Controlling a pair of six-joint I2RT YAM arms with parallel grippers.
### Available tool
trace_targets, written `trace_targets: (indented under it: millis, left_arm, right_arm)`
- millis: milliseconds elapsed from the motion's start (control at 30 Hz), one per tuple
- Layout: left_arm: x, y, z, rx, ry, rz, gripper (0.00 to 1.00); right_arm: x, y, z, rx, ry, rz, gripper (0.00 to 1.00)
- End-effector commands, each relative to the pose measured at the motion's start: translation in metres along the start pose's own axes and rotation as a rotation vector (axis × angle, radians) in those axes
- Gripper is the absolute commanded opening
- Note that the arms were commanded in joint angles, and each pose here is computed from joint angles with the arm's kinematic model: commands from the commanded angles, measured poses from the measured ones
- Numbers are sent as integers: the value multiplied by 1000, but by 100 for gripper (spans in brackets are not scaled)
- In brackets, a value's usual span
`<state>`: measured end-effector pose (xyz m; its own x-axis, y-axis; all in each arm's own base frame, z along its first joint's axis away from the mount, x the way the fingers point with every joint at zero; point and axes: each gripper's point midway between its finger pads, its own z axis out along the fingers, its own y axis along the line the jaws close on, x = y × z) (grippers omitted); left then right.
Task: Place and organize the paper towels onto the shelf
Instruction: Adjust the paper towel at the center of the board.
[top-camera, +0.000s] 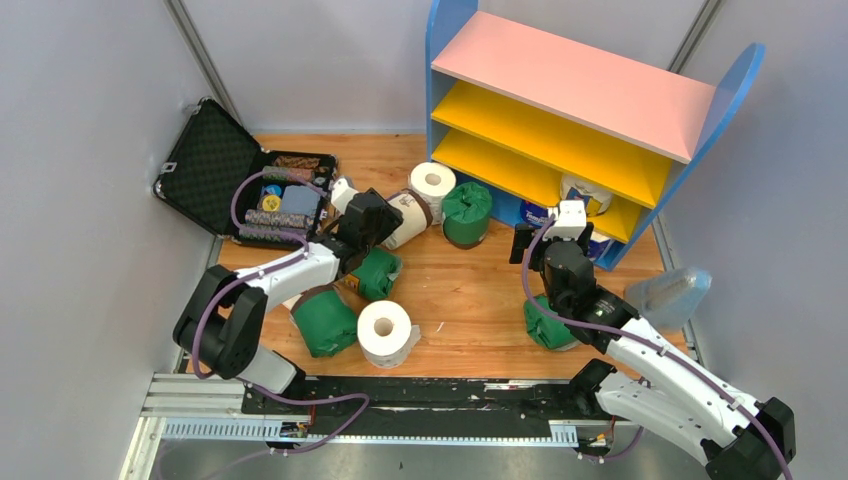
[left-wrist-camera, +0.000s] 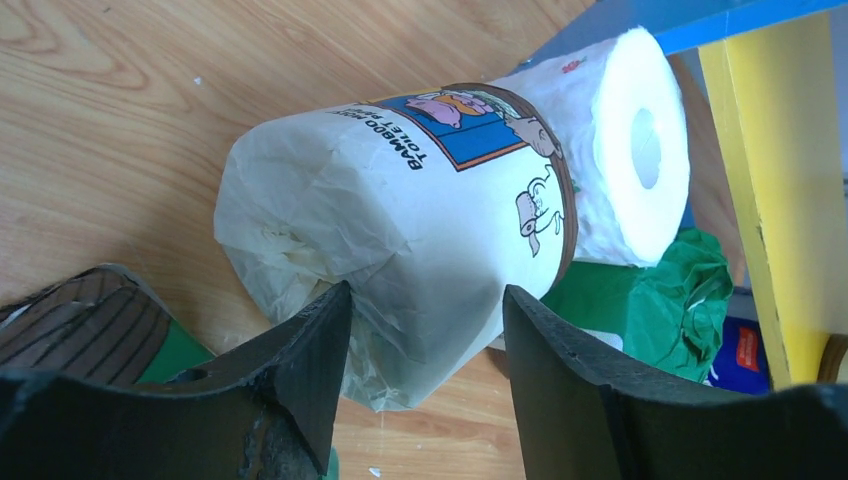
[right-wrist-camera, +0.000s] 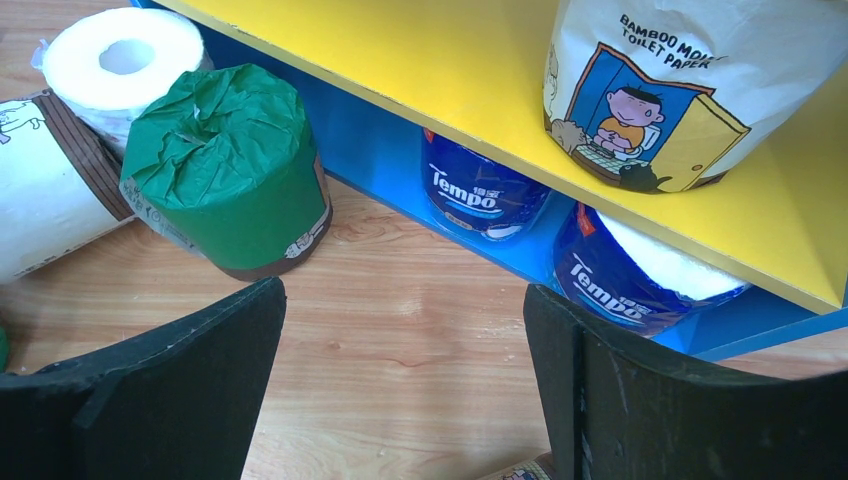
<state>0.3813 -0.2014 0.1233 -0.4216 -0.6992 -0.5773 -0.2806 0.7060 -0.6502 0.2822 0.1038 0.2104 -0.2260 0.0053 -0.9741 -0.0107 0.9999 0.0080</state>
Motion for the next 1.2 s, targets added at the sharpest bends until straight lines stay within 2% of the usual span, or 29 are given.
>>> trace_targets:
  millis: [0, 133, 200, 333, 500, 667, 900, 1167]
  left_arm:
    - [-16, -49, 1, 129, -64, -10, 65]
    - [-5, -37, 10, 95, -47, -15, 64]
    - [1, -30, 13, 76, -32, -26, 69]
    - [7, -17, 14, 40, -22, -35, 88]
    - [7, -8, 18, 12, -34, -35, 99]
    - [7, 4, 21, -38, -27, -52, 100]
    - [2, 28, 13, -192, -26, -21, 100]
    - [1, 33, 14, -230, -28, -10, 100]
  right_arm:
    - [-12, 0, 1, 10, -31, 31, 91]
    - [-10, 1, 1, 12, -26, 27, 91]
    - [-10, 1, 2, 14, -25, 25, 91]
    - [-10, 1, 2, 14, -26, 25, 91]
    - [-10, 1, 1, 12, -27, 28, 91]
    - [-10, 0, 1, 15, -27, 28, 91]
    - [-10, 1, 1, 13, -26, 27, 91]
    - [-10, 0, 2, 18, -25, 24, 91]
